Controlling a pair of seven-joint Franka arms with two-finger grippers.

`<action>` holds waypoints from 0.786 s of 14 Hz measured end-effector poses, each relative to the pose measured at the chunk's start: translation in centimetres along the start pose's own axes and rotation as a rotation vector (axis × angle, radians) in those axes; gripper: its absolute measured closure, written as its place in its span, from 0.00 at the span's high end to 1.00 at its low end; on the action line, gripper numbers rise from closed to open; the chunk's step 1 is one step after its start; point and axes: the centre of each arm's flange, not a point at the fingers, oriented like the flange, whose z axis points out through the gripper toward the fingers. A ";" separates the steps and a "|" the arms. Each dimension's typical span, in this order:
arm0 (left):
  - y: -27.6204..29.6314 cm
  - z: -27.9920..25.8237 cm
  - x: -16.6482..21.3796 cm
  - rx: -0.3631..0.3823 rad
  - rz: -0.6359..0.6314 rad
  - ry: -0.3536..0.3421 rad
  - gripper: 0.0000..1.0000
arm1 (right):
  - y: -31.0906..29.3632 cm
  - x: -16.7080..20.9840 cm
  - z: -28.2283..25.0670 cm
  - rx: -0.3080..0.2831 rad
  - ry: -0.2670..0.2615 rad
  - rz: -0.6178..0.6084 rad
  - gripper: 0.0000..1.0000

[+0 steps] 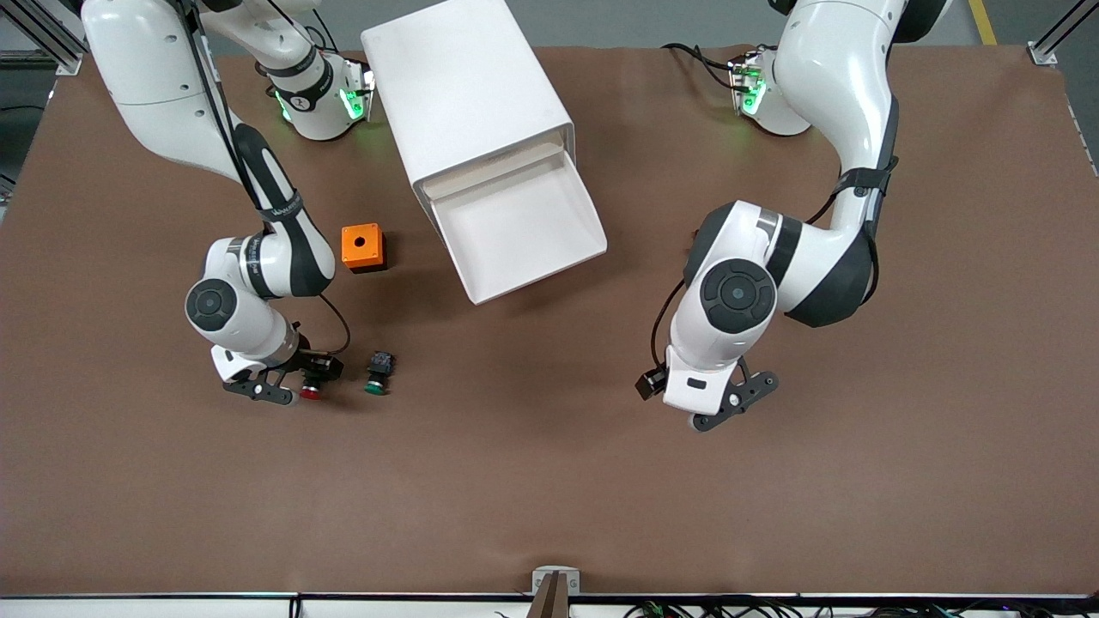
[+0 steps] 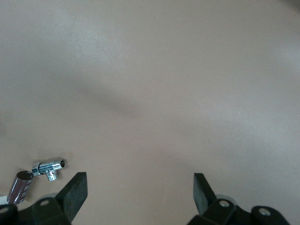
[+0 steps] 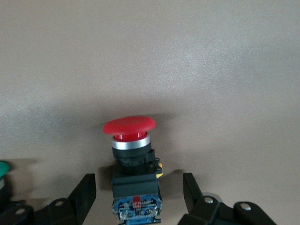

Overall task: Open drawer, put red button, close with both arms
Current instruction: 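Lower the right gripper and grasp the red push button, then lift the red button and carry it into the open drawer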

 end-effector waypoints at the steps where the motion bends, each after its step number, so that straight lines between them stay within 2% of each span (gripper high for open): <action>1: 0.0 0.0 0.0 0.000 0.000 0.000 1.00 | 0.0 0.0 0.0 0.000 0.000 0.000 0.78; 2: 0.0 0.0 0.0 0.000 0.000 0.000 1.00 | 0.0 0.0 0.0 0.000 0.000 0.000 0.72; 3: 0.0 0.0 0.0 0.000 0.000 0.000 1.00 | 0.0 0.0 0.0 0.000 0.000 -0.001 0.71; 4: 0.0 0.0 0.0 0.000 0.000 0.000 1.00 | 0.0 0.0 0.0 0.000 0.000 -0.001 0.61; 6: 0.0 0.0 0.0 0.000 0.001 0.000 1.00 | -0.1 0.0 0.0 0.000 -0.002 -0.001 0.57; 8: 0.0 0.0 0.0 0.000 0.001 0.000 1.00 | -0.1 0.0 0.0 0.000 -0.002 -0.002 0.41; 11: 0.0 0.0 0.0 0.000 0.001 0.000 1.00 | -0.1 -0.1 0.0 0.000 -0.003 -0.002 0.41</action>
